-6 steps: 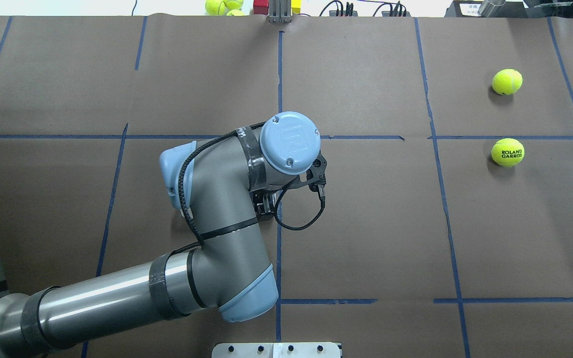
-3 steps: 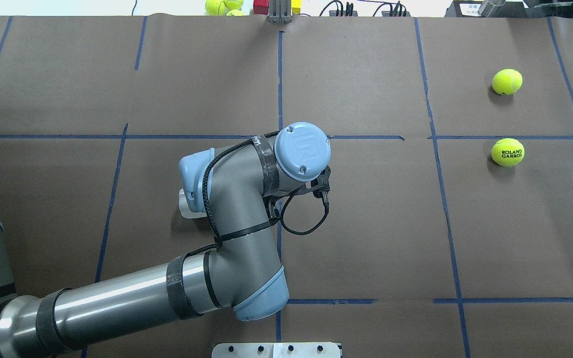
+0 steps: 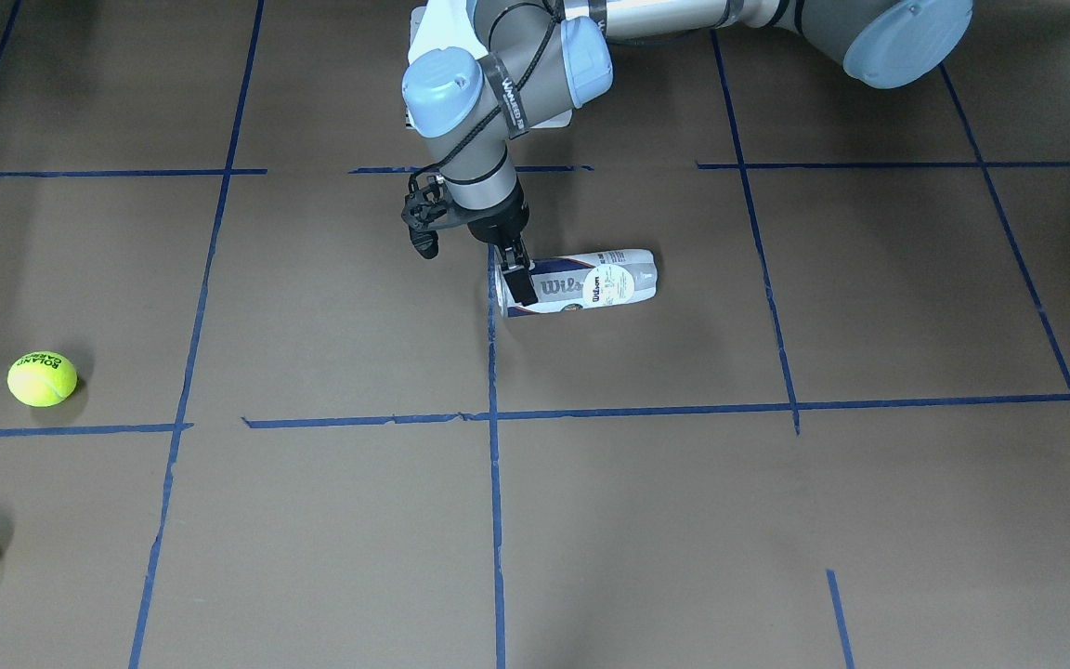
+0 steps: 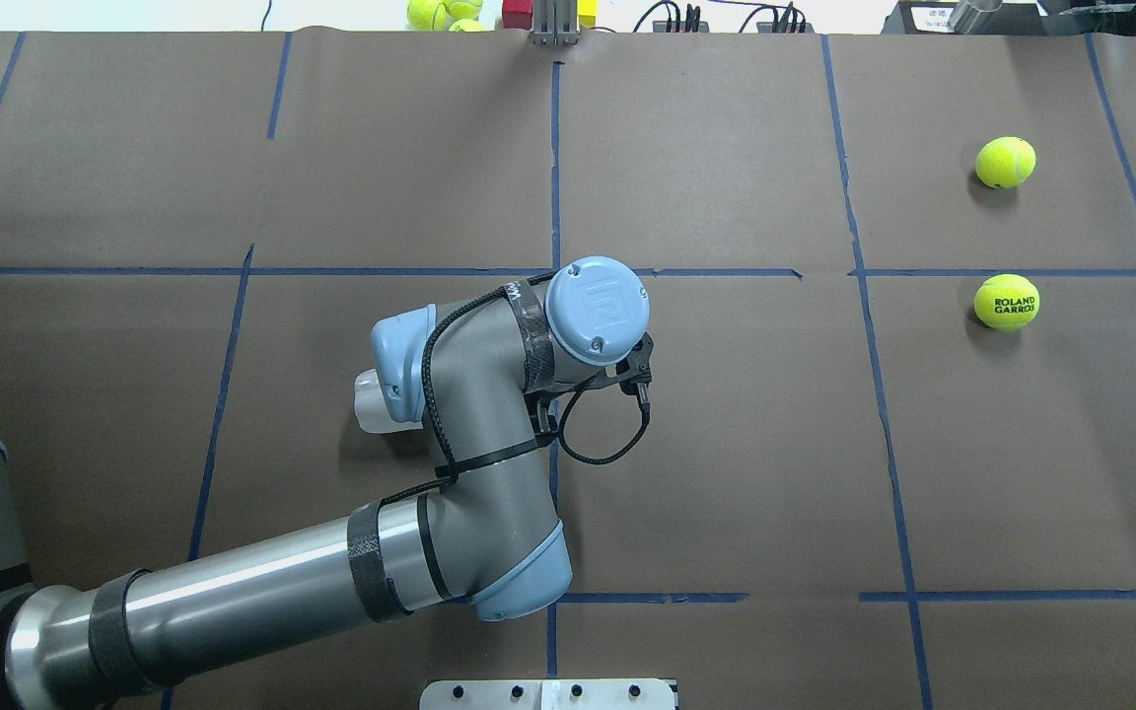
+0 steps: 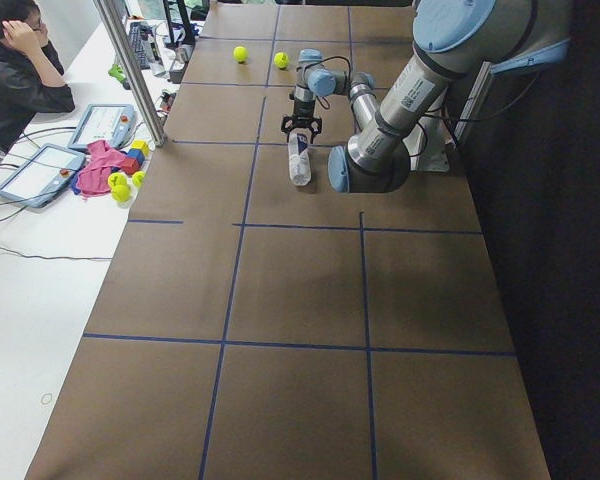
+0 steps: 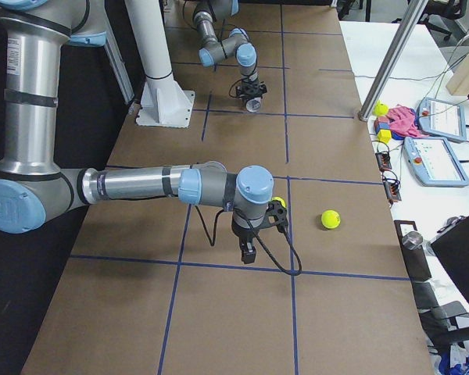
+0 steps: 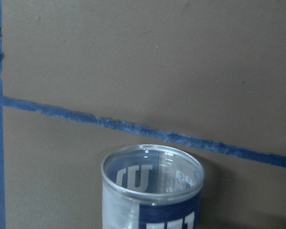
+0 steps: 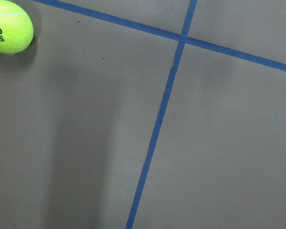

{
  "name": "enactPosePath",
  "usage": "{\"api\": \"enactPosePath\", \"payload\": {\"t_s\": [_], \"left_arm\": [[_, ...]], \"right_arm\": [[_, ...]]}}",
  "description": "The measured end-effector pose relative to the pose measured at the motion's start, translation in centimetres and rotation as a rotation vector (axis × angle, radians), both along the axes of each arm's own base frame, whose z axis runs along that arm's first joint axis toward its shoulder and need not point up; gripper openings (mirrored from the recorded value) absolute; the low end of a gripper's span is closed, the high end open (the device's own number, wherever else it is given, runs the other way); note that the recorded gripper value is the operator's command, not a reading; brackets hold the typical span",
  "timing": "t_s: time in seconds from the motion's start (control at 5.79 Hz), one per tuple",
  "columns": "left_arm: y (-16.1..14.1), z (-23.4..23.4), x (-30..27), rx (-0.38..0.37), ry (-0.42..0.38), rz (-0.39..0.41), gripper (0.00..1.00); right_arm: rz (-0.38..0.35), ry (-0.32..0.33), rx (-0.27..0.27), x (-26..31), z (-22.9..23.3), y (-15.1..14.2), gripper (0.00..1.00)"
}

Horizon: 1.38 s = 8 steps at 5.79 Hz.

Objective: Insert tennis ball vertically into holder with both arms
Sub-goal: 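Close the left gripper on the clear Wilson can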

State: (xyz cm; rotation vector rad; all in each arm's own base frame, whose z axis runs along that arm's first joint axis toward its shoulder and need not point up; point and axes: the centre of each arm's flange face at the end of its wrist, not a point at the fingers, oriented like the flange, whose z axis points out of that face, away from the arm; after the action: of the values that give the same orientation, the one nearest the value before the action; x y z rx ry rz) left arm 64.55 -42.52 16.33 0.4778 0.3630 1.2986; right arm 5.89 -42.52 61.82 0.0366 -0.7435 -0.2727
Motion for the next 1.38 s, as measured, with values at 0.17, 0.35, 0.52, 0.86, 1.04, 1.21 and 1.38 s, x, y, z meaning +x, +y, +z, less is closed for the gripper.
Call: {"api": "enactPosePath", "payload": {"t_s": [0.17, 0.35, 0.52, 0.86, 1.04, 1.21, 1.38], "left_arm": [[-0.3, 0.8, 0.7, 0.0, 0.0, 0.0, 1.0], [-0.5, 1.6, 1.2, 0.0, 0.001, 0.0, 0.98], [-0.6, 1.9, 1.3, 0.0, 0.001, 0.0, 0.84], [-0.6, 2.0, 1.4, 0.0, 0.002, -0.001, 0.58], [-0.6, 1.9, 1.3, 0.002, 0.003, 0.001, 0.58], [-0.6, 1.6, 1.3, 0.006, 0.009, 0.004, 0.59], [-0.6, 0.4, 0.6, 0.016, 0.033, 0.002, 0.59]], "right_arm": [[0.0, 0.0, 0.0, 0.0, 0.0, 0.0, 1.0], [0.0, 0.0, 0.0, 0.0, 0.0, 0.0, 1.0], [0.0, 0.0, -0.001, 0.0, 0.0, 0.0, 1.0], [-0.001, -0.001, 0.0, 0.0, 0.0, 0.0, 1.0], [0.0, -0.001, 0.001, 0.0, 0.0, 0.0, 1.0], [0.0, -0.001, 0.001, 0.0, 0.0, 0.0, 1.0], [0.0, -0.001, 0.001, 0.0, 0.0, 0.0, 1.0]]}}
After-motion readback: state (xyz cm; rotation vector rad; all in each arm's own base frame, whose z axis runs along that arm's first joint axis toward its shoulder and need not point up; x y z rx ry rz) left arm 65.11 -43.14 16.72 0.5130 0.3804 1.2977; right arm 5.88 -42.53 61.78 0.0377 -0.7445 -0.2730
